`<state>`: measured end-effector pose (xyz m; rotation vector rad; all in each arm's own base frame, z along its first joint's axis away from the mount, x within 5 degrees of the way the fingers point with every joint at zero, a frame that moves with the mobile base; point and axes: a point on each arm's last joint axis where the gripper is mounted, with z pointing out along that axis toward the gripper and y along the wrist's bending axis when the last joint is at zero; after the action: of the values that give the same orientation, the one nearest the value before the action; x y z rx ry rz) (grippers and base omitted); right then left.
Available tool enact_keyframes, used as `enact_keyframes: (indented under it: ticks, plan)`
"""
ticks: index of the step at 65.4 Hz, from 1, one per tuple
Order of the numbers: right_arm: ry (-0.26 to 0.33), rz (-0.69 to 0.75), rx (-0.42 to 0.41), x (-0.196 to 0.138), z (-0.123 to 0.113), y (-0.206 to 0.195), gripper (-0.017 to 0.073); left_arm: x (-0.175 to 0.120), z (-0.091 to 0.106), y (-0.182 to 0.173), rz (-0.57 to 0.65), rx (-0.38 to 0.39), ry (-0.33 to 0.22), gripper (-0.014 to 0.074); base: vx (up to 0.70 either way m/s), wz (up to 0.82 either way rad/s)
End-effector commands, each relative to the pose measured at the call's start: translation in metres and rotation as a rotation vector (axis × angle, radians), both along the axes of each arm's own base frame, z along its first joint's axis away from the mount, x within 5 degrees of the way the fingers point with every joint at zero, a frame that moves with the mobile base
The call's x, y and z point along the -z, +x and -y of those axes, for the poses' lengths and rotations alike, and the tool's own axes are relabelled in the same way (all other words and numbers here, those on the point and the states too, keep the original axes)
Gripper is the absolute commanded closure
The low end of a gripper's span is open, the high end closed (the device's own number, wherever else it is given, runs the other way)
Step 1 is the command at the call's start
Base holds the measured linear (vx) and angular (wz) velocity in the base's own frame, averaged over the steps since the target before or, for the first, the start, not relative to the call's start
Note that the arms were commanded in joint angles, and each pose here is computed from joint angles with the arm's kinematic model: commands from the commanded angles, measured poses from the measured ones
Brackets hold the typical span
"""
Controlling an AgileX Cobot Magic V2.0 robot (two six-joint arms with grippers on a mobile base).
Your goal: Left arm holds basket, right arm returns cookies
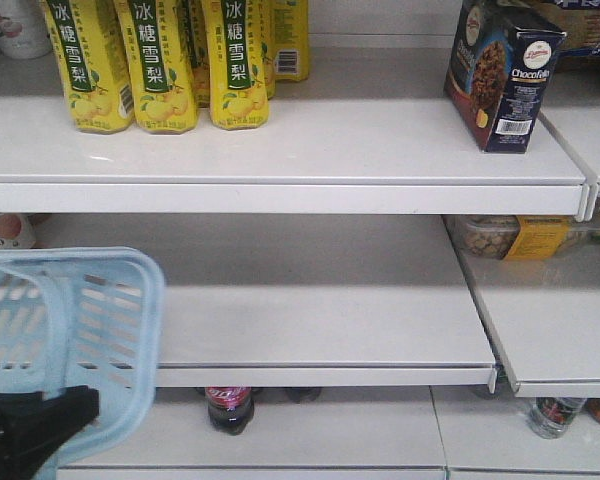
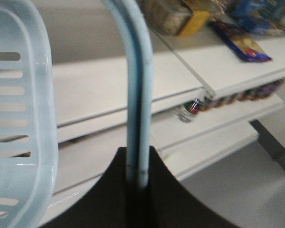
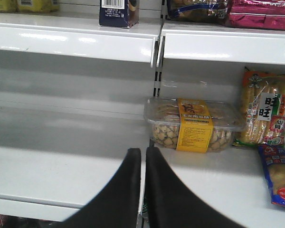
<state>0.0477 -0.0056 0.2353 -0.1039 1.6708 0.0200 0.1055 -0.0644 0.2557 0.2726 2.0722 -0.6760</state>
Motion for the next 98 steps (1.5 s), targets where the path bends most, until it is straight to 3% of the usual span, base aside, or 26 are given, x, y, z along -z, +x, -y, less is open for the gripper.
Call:
enact_keyframes:
  ticks: [1,9,19,35,43,55,98]
  plan:
    - [-0.016,0.068,-0.021,-0.013,-0.002,0.0,0.0566,-0.01,-0.016,-0.002,0.143,-0.168,-0.028,0.0596,0.0,0.0]
    - [-0.016,0.068,-0.021,-0.013,-0.002,0.0,0.0566,0.001,-0.029,-0.013,0.234,-0.264,-0.014,0.0596,0.0,0.0]
    - [-0.016,0.068,-0.021,-0.013,-0.002,0.0,0.0566,0.023,-0.038,-0.023,0.304,-0.312,-0.005,0.0596,0.0,0.0]
    - [-0.016,0.068,-0.021,-0.013,-0.002,0.0,0.0566,0.058,-0.052,-0.037,0.375,-0.42,0.059,0.0596,0.0,0.0]
    - [-0.016,0.068,-0.021,-0.013,-0.002,0.0,0.0566,0.059,-0.057,-0.042,0.399,-0.475,0.086,0.0596,0.0,0.0]
    - [-0.016,0.068,-0.021,-0.013,-0.002,0.0,0.0566,0.055,-0.062,-0.047,0.464,-0.559,0.084,0.0596,0.0,0.0]
    - [-0.016,0.068,-0.021,-0.013,-0.002,0.0,0.0566,0.051,-0.063,-0.051,0.526,-0.581,0.07,0.0596,0.0,0.0]
